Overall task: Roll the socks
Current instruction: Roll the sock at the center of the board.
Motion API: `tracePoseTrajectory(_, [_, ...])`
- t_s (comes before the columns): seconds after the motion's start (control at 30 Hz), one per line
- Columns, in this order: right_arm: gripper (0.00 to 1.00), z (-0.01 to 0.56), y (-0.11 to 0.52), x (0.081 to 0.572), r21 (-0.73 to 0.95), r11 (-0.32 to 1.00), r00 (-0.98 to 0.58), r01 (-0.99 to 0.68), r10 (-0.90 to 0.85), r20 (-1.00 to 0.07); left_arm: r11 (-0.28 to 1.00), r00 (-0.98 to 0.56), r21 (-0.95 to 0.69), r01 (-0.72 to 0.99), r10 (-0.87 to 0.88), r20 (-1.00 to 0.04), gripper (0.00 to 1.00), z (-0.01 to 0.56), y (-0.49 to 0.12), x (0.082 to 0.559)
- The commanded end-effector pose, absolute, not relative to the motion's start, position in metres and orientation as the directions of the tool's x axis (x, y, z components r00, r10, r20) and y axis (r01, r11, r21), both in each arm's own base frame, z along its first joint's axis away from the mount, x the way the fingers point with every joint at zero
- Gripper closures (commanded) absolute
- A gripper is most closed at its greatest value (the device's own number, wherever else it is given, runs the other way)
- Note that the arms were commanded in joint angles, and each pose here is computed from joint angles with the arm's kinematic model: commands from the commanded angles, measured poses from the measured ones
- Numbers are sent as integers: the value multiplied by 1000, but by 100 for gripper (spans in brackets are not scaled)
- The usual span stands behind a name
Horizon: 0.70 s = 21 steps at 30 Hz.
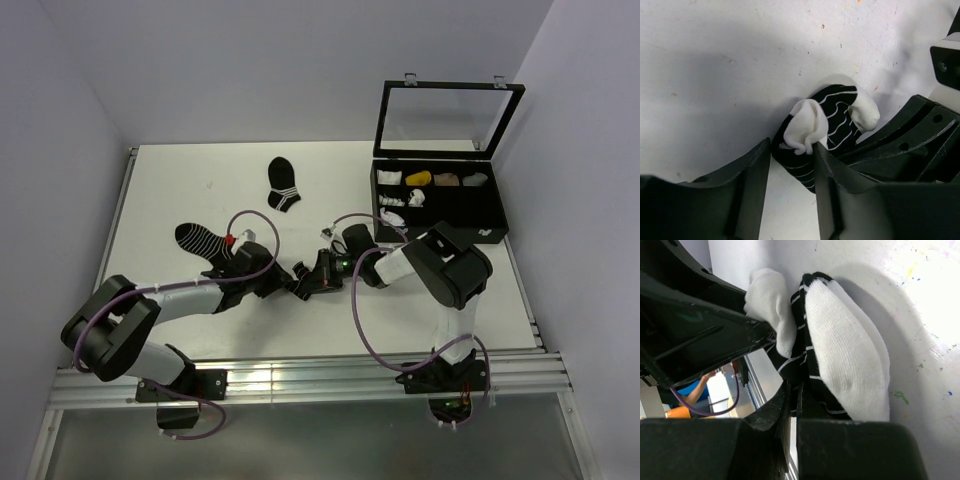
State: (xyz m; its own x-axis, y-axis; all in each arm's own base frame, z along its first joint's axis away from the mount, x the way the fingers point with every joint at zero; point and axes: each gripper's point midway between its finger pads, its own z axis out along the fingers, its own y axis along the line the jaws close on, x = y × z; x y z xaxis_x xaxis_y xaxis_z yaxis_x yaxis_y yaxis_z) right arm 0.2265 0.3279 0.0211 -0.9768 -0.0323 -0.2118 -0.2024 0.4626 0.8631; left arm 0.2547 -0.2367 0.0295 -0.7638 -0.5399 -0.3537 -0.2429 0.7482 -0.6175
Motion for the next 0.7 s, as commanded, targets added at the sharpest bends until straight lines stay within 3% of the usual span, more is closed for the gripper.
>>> tracePoseTrajectory(0.0, [100,-3,314,216,845,513,-987,-150,-25,-160,755,-780,-612,-236,-523,-344,57,23,-241,253])
tracePoseTrajectory(0.17, [96,-1,310,223,807,553,-972,-208,-27,-232,763,-791,-605,-227,-507,-342,72,21,-245,253])
tracePoseTrajectory(0.33, [76,15,304,230,720,614,-928,-323,-54,-370,793,-805,-565,-226,-479,-350,91,21,-245,254])
tracePoseTrajectory(0.53, [58,44,299,244,473,733,-785,-490,-135,-604,822,-815,-522,-228,-454,-359,97,24,-242,254])
tracePoseTrajectory(0.57, [49,47,299,244,436,744,-765,-507,-155,-625,825,-817,-518,-226,-450,-361,99,25,-241,253])
tracePoseTrajectory(0.67, [48,62,302,244,297,770,-663,-564,-209,-719,831,-818,-511,-217,-441,-369,99,28,-242,255])
